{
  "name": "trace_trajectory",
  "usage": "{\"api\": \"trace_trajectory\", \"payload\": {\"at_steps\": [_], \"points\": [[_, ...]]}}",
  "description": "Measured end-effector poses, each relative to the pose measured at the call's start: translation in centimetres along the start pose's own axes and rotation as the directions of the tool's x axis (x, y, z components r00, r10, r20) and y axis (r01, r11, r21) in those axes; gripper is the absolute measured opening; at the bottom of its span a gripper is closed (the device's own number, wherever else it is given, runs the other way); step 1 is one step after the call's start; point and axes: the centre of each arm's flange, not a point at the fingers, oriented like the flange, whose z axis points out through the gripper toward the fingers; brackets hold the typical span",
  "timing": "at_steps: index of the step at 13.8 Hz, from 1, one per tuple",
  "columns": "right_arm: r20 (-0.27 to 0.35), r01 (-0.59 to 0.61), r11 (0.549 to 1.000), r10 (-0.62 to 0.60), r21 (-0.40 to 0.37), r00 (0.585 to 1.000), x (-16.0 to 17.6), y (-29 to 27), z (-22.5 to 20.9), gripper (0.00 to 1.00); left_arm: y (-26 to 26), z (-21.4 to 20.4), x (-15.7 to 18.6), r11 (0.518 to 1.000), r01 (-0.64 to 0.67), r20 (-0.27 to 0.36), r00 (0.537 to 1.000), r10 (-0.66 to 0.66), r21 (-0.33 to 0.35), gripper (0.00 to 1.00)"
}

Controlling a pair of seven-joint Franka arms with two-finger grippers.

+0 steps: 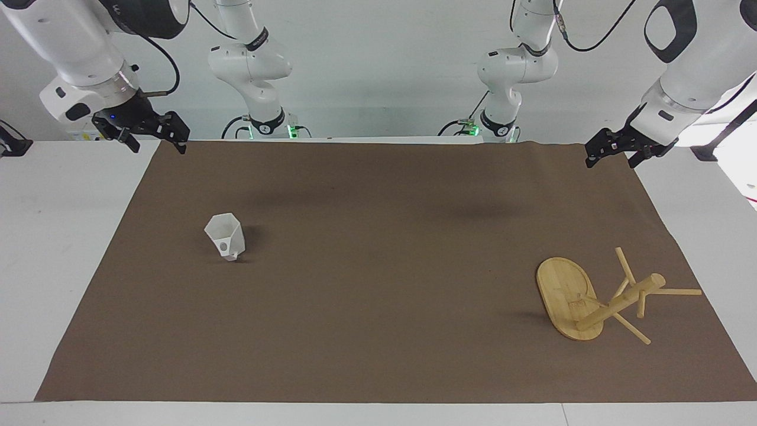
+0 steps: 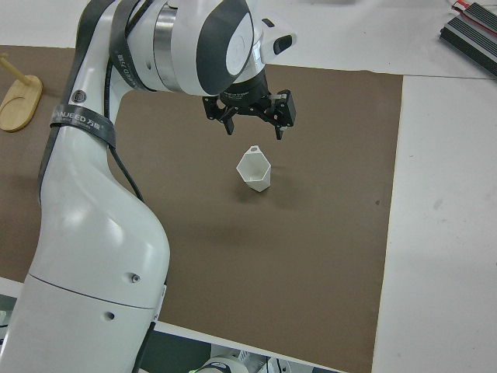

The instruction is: Hang cup on rack

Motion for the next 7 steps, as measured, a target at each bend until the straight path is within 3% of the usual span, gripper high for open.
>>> {"api": "trace_trajectory", "payload": {"at_steps": [7], "points": [[0.008, 0.008, 1.000, -0.008, 0.000, 1.000, 0.05, -0.36, 0.33, 1.00, 0.00, 0.00, 0.00, 1.000, 0.000, 0.000, 1.000, 0.000, 0.000, 1.00]]}}
